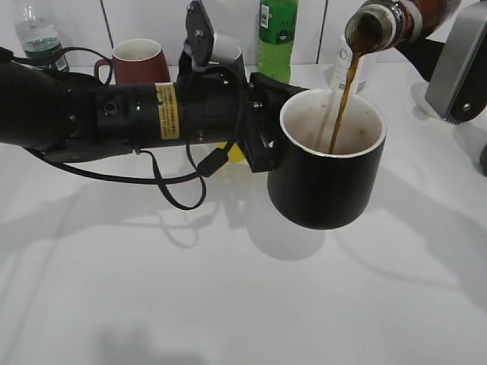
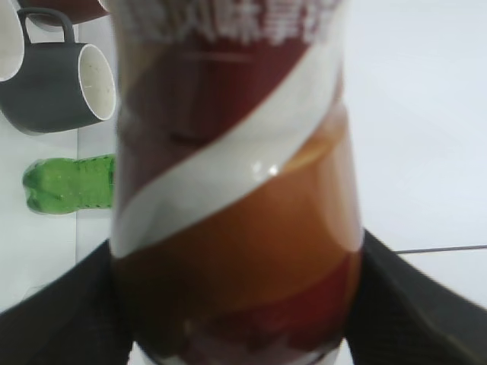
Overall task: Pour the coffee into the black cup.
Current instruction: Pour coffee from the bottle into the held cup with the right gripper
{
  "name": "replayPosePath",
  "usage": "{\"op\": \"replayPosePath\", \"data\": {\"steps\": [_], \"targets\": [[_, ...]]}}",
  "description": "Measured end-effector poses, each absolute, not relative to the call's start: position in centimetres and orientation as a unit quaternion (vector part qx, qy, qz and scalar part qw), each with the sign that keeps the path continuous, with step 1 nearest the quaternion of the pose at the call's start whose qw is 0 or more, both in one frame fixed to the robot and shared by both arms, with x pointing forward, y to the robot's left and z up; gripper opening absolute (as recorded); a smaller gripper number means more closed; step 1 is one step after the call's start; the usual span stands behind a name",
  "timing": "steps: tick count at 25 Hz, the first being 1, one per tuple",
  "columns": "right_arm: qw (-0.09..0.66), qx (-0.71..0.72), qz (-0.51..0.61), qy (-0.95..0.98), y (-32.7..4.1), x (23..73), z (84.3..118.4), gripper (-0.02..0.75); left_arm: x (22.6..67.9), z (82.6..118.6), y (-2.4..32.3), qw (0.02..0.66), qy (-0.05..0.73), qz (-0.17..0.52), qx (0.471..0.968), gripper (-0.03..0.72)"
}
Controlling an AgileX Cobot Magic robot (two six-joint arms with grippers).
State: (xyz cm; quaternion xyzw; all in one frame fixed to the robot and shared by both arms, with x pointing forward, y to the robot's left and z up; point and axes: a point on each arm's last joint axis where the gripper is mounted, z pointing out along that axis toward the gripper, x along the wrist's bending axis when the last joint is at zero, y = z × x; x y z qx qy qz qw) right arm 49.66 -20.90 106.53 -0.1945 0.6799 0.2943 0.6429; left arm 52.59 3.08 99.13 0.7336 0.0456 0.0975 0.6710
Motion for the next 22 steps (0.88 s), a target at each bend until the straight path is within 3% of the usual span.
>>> {"op": "replayPosePath", "data": {"steps": [22], "targets": [[0.646, -0.201, 0.289, 0.678, -20.9, 49.66, 106.54, 0.543, 52.56, 99.11, 3.08, 0.67, 0.044, 0.097, 0.735, 0.042]]}}
